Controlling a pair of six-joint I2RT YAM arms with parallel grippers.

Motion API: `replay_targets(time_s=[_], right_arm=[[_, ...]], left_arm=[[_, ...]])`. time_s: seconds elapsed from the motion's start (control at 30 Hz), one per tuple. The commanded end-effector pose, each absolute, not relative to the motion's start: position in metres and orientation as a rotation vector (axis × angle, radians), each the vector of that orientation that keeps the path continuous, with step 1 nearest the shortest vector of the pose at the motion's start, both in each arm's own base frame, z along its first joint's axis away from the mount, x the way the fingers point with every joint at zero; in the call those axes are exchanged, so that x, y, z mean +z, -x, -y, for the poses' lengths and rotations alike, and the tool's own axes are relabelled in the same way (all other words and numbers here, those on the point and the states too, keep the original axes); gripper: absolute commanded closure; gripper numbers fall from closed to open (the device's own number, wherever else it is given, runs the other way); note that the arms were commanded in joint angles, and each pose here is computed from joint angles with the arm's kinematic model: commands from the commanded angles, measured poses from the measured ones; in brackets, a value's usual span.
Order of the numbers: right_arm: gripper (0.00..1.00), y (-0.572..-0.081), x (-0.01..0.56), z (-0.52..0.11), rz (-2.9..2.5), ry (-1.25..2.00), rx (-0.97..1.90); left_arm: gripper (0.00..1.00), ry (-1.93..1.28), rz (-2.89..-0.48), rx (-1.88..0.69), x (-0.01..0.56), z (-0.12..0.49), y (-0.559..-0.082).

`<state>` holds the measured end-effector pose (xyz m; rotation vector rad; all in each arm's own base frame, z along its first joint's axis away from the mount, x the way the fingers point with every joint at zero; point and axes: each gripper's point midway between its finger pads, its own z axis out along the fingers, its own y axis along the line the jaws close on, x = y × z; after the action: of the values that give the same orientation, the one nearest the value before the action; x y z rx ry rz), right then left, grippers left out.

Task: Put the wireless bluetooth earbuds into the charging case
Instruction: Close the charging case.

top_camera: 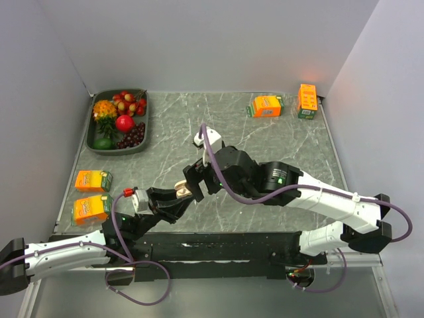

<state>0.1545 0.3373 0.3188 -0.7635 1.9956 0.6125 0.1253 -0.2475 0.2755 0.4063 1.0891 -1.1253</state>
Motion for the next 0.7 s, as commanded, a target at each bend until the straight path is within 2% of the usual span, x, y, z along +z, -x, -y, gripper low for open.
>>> replay_targets(time_s=[0.0, 0.23, 0.27, 0.33, 0.37, 0.43, 0.47, 0.53, 0.57, 0.67], right_arm=[[0.07, -0.151, 0.337, -0.322, -1.963, 0.717, 0.629], [0.04, -0.162, 0.344, -0.317, -1.963, 0.615, 0.666], [0.12, -0.169, 0.343, -0.317, -1.972, 0.595, 0.669], [0.20, -0.173, 0.343, -0.319, -1.983, 0.587, 0.678], [0.29, -0.178, 0.346, -0.322, -1.980, 0.584, 0.673], [0.40, -0.180, 0.348, -0.327, -1.967, 0.628, 0.661], [0.58, -0.183, 0.352, -0.334, -1.962, 0.646, 0.659], [0.76, -0.184, 0.351, -0.340, -1.965, 0.695, 0.644], [0.90, -0.184, 0.352, -0.347, -1.967, 0.722, 0.647], [0.97, -0.181, 0.351, -0.359, -1.959, 0.795, 0.673]], left_arm=[[0.99, -0.370, -1.005, -1.159, 0.306, 0.243, -0.121], [0.99, -0.378, -1.014, -1.162, 0.304, 0.246, -0.121], [0.99, -0.379, -1.015, -1.157, 0.304, 0.246, -0.122], [0.99, -0.386, -1.025, -1.152, 0.303, 0.247, -0.122], [0.98, -0.389, -1.028, -1.152, 0.302, 0.248, -0.122], [0.99, -0.390, -1.031, -1.155, 0.302, 0.248, -0.122], [0.99, -0.388, -1.033, -1.153, 0.302, 0.248, -0.122], [0.99, -0.396, -1.042, -1.153, 0.299, 0.250, -0.123], [0.99, -0.395, -1.041, -1.153, 0.300, 0.250, -0.123], [0.99, -0.411, -1.058, -1.148, 0.297, 0.254, -0.123]])
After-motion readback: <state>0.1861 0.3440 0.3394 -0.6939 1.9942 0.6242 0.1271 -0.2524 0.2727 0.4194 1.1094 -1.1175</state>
